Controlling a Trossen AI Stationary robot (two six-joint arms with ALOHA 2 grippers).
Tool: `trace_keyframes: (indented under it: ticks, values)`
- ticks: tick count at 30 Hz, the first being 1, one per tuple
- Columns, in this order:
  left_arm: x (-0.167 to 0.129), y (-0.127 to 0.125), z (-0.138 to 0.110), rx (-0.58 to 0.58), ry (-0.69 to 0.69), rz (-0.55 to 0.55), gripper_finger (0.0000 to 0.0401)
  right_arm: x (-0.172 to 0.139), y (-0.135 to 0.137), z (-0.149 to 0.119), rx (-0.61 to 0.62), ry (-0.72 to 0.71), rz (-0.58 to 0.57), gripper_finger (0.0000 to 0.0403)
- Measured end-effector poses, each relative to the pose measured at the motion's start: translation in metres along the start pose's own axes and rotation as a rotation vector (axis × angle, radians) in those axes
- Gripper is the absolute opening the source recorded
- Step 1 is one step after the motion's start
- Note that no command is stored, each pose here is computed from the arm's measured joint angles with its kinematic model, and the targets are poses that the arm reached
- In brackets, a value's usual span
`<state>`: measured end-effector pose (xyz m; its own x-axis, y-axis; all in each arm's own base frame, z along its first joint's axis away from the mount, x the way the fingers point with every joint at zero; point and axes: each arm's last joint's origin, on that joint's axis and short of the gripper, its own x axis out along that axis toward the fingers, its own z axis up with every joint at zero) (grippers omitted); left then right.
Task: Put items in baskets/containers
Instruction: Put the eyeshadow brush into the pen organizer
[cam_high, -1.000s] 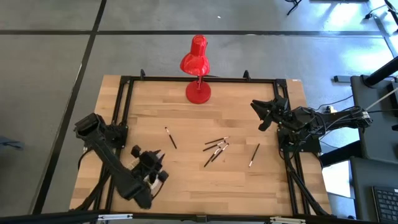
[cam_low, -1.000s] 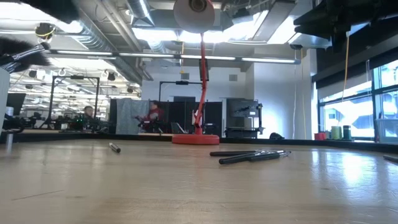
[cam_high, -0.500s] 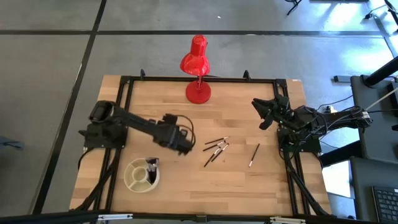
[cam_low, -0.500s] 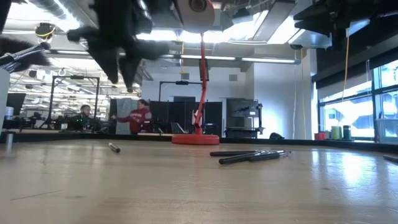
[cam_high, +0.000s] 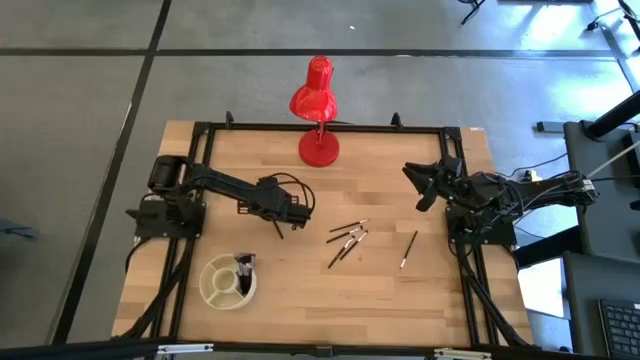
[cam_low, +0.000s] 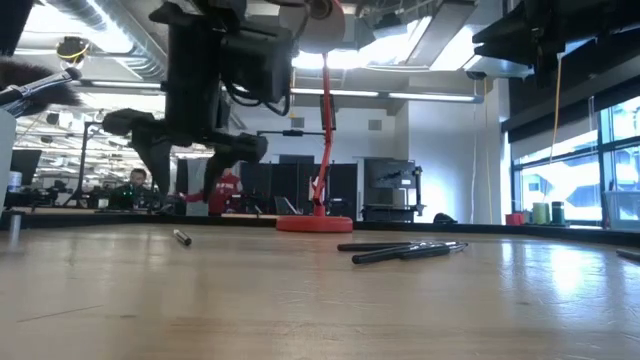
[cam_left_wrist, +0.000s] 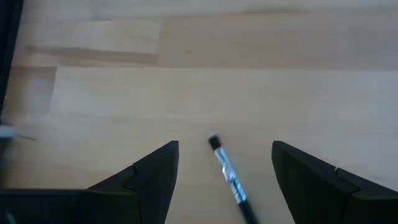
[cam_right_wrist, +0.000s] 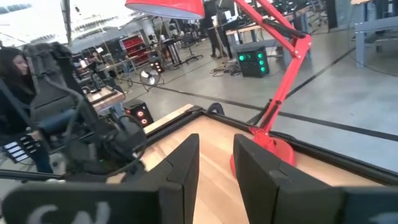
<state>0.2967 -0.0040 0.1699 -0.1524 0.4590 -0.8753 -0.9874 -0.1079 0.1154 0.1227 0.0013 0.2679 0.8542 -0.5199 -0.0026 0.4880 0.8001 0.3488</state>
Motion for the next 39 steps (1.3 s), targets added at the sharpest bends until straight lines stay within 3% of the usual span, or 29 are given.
trace_keyframes:
  ticks: [12,17,31,36,39]
  values:
    - [0.038,0.013,-0.013,-0.093,0.06,0.044,0.0203,0.0,0.002,0.005,-0.006,-0.039,0.013,0.01]
    - [0.046,0.013,-0.015,-0.121,0.029,0.0,0.0171,0.0,0.002,0.005,-0.013,-0.045,0.014,0.01]
    - [0.048,0.011,-0.019,-0.051,0.027,-0.045,0.002,0.0,0.002,0.006,-0.023,-0.053,0.016,0.01]
    - [0.036,0.014,-0.012,0.037,0.021,-0.036,0.0009,0.0,0.002,0.006,-0.028,-0.053,0.016,0.01]
    - [-0.002,0.018,0.0,0.073,-0.086,-0.067,0.001,0.0,0.002,0.006,-0.031,-0.053,0.015,0.01]
